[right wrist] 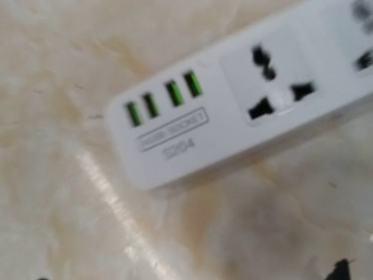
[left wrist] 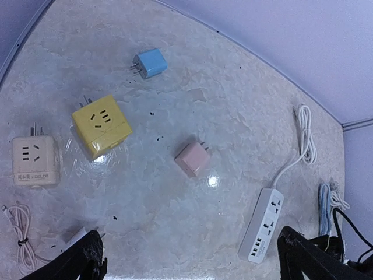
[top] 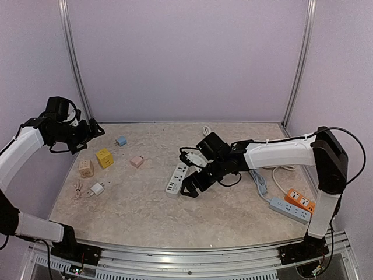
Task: Insert the plug
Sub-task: Move the socket to the center of the board, then pick up the plug at the center of the board.
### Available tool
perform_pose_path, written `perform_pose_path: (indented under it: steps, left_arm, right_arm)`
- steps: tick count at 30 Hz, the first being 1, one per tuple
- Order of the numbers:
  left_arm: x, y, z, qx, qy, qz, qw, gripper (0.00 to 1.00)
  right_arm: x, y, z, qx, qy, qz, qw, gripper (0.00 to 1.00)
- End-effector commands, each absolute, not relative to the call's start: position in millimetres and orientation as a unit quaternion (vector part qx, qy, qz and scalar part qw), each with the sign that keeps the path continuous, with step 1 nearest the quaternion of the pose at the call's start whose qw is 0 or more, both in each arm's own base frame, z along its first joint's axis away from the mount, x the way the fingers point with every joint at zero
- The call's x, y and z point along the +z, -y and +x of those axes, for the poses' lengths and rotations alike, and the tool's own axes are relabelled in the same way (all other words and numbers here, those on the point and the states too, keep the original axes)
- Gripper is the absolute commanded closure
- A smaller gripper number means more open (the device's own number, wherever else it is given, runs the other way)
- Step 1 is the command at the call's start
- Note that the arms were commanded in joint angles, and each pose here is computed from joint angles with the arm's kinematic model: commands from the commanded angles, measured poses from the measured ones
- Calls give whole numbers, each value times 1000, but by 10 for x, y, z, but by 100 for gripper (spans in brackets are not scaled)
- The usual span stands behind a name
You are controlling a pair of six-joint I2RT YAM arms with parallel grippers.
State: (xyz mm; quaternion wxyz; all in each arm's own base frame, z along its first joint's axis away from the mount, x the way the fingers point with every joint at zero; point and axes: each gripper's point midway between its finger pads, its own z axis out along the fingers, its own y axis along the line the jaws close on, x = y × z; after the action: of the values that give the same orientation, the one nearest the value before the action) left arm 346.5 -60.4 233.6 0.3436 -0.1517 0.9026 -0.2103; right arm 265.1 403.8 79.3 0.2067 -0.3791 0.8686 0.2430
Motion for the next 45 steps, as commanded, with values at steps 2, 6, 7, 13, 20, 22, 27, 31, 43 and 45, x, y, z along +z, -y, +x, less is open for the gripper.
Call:
perform_pose_path:
  steps: [2,6,7,13,20,22,27,31,43,45]
  left_arm:
    - [2415,267,3576,-219,-886,-215,346,1]
    - [2320,161,3704,-214,-883,-250,334,1]
    - [2298,134,3733,-209,-884,-258,330,1]
    - [1918,-49,3865,-135,-903,-313,260,1]
    - [1715,36,4097,-104,-911,-331,224,1]
    - [1661,104,4168,-91,-915,-329,217,1]
    - [1379,236,4324,-67,-925,-329,179,1]
    - [1108,190,4355,-32,-928,-346,135,2]
    - [769,71,4304,24,-926,-367,85,1]
    - [716,47,4296,27,-926,-368,81,2]
  right_arm:
    - [1301,-3776,2915,200,-857,-361,309,0]
    - [1459,-3698,2999,201,-853,-349,331,0]
    - [1492,-3700,3001,204,-851,-348,336,0]
    - [1488,-3614,2961,206,-849,-342,347,0]
    - [1435,-3485,2900,206,-848,-335,355,0]
    - [1432,-3457,2886,206,-849,-333,354,0]
    - [1435,-3382,2856,204,-851,-328,357,0]
    - [1463,-3320,2824,203,-851,-324,360,0]
    - [1540,-3282,2816,201,-849,-326,365,0]
    - [1564,-3291,2821,202,-848,-326,367,0]
